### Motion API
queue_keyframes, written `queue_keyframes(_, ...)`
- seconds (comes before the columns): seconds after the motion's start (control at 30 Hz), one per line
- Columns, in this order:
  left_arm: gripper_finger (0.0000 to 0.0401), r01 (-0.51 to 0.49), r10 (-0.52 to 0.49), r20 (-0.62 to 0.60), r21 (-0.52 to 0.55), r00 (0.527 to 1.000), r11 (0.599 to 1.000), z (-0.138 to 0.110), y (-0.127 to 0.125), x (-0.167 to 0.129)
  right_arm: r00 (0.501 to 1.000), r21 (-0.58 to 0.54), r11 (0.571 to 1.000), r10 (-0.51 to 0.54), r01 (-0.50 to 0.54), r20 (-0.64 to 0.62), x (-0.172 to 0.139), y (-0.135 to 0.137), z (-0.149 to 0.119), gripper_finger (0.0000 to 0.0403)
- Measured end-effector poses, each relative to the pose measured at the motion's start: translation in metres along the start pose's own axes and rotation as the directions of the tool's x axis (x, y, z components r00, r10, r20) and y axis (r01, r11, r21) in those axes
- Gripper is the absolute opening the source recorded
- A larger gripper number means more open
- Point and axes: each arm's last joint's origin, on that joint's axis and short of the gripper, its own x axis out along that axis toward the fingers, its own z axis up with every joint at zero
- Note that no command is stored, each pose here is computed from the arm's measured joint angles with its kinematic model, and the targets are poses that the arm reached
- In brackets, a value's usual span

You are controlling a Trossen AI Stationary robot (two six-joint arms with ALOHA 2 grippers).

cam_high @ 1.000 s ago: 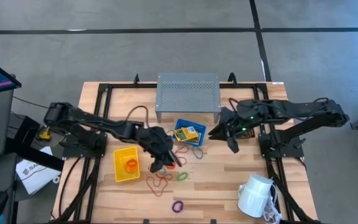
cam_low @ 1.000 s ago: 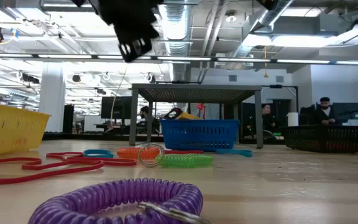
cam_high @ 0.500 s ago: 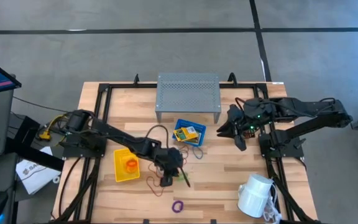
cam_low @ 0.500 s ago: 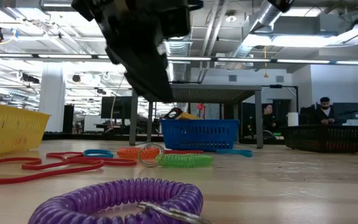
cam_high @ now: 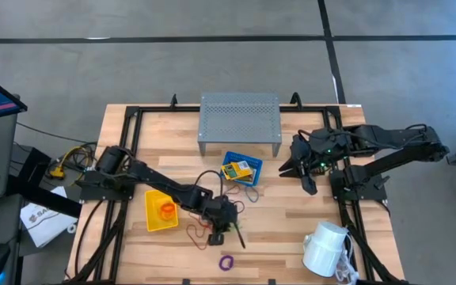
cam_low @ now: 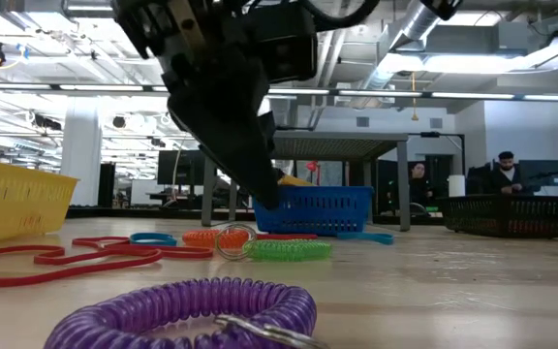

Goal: Pick & Place Office Desk Supplies
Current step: Put the green spring keychain into the yellow bin

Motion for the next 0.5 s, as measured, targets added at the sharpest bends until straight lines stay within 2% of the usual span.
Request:
queue_keyframes(0.13,0.0081,0.003,-0.003,0.011,-0.031,1.0,1.0,0.0026,0.0006,-0.004,1.0,-0.017,1.0,0.001,-0.001,-0.007,-0.0025,-0.0001,-0.0016,0.0079)
queue_keyframes(0.3,0.0118,0.03,-0.03,0.001,-0.069,1.0,0.997,0.0024,0.0019,-0.0039,1.0,-0.022,1.0,0.001,-0.002,-0.004,-0.0033,-0.0001,-0.0017,0.0079)
queue_keyframes(0.5,0.0163,-0.05,0.05,0.013,-0.056,0.999,0.997,0.0022,0.0055,-0.004,1.0,-0.029,1.0,0.002,-0.002,-0.005,-0.0033,-0.0001,-0.0017,0.0079)
